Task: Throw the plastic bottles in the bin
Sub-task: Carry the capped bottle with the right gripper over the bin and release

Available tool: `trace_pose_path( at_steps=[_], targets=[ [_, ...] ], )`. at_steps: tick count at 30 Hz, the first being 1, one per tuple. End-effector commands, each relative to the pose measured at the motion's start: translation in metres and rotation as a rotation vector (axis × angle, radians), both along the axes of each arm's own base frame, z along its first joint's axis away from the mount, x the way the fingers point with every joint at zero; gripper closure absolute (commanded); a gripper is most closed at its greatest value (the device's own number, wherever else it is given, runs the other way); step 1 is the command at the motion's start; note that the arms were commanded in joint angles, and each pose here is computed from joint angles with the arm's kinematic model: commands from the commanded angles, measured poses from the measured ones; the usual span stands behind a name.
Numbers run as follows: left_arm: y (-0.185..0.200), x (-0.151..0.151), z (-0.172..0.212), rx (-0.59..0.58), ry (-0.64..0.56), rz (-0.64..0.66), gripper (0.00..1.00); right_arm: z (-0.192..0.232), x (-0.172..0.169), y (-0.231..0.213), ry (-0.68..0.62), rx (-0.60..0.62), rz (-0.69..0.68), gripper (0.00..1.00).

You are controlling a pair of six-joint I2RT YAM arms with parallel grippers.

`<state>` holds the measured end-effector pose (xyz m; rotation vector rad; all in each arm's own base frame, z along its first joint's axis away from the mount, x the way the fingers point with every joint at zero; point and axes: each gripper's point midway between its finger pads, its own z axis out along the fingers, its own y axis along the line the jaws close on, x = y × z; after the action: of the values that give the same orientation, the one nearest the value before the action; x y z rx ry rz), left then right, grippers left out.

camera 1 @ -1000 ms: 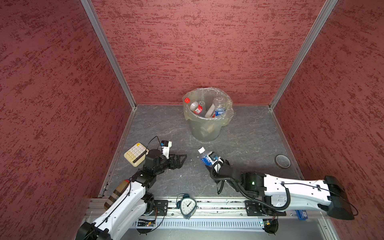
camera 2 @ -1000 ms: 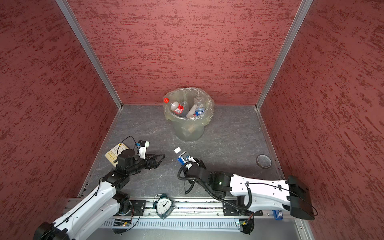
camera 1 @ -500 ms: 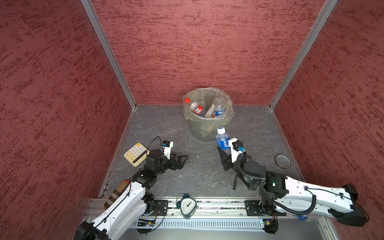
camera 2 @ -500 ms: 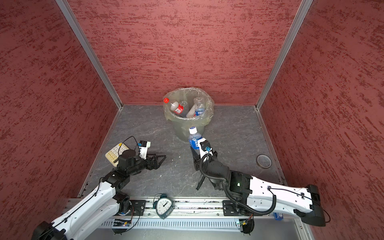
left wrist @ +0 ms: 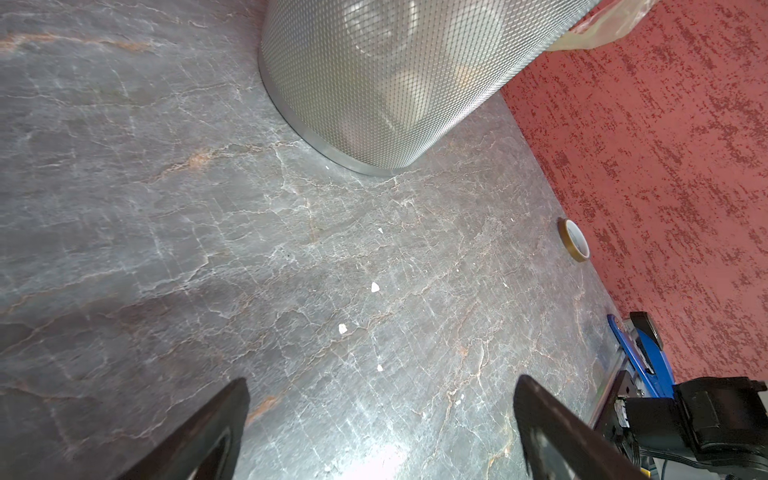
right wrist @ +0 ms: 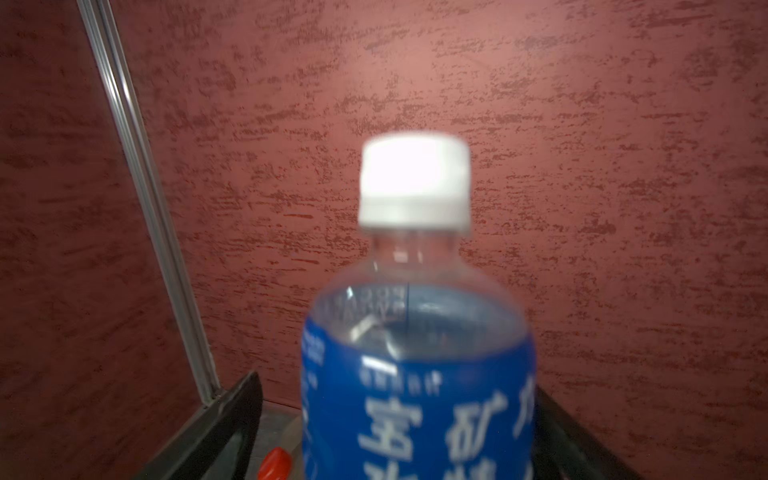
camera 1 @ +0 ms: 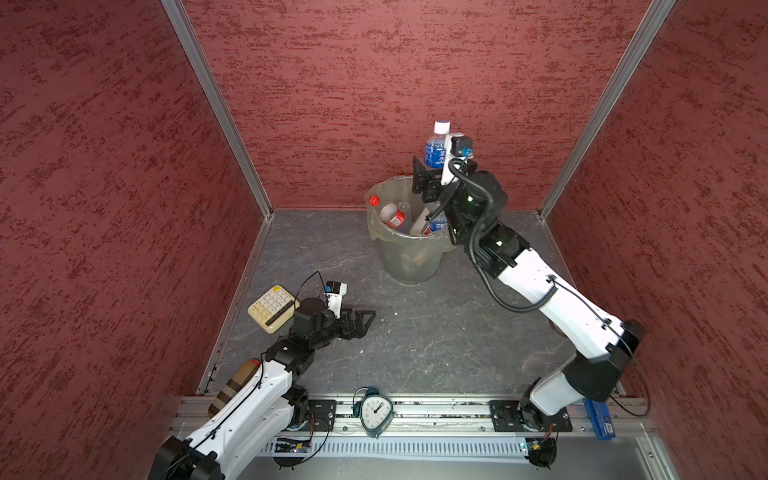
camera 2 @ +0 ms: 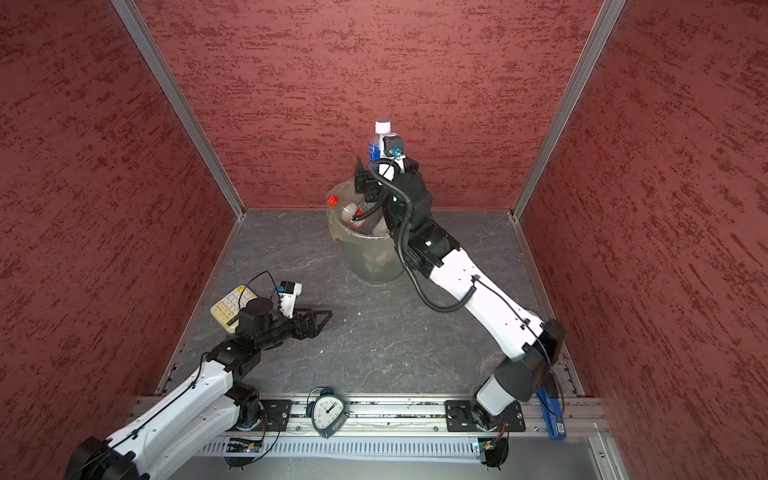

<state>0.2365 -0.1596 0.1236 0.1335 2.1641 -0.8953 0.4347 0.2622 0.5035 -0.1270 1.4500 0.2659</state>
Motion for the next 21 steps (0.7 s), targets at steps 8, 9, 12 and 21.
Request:
trace_pose_path(
  at_steps=[8, 9, 12, 21],
  targets=[
    [-0.001, 0.006, 0.013, -0.026, -0.034, -0.010, 0.01, 0.007, -0.014, -0.025, 0.015, -0.003, 0.017, 0.01],
    [-0.002, 0.006, 0.013, -0.026, -0.033, -0.011, 0.01, 0.006, -0.020, -0.028, 0.018, 0.000, 0.023, 0.01],
    [-0.001, 0.007, 0.013, -0.024, -0.036, -0.007, 0.01, -0.006, -0.030, -0.039, 0.037, -0.007, 0.009, 0.01],
    [0.001, 0.009, 0.015, -0.018, -0.039, 0.011, 0.01, -0.046, -0.061, -0.078, 0.095, 0.010, -0.050, 0.01]
  ],
)
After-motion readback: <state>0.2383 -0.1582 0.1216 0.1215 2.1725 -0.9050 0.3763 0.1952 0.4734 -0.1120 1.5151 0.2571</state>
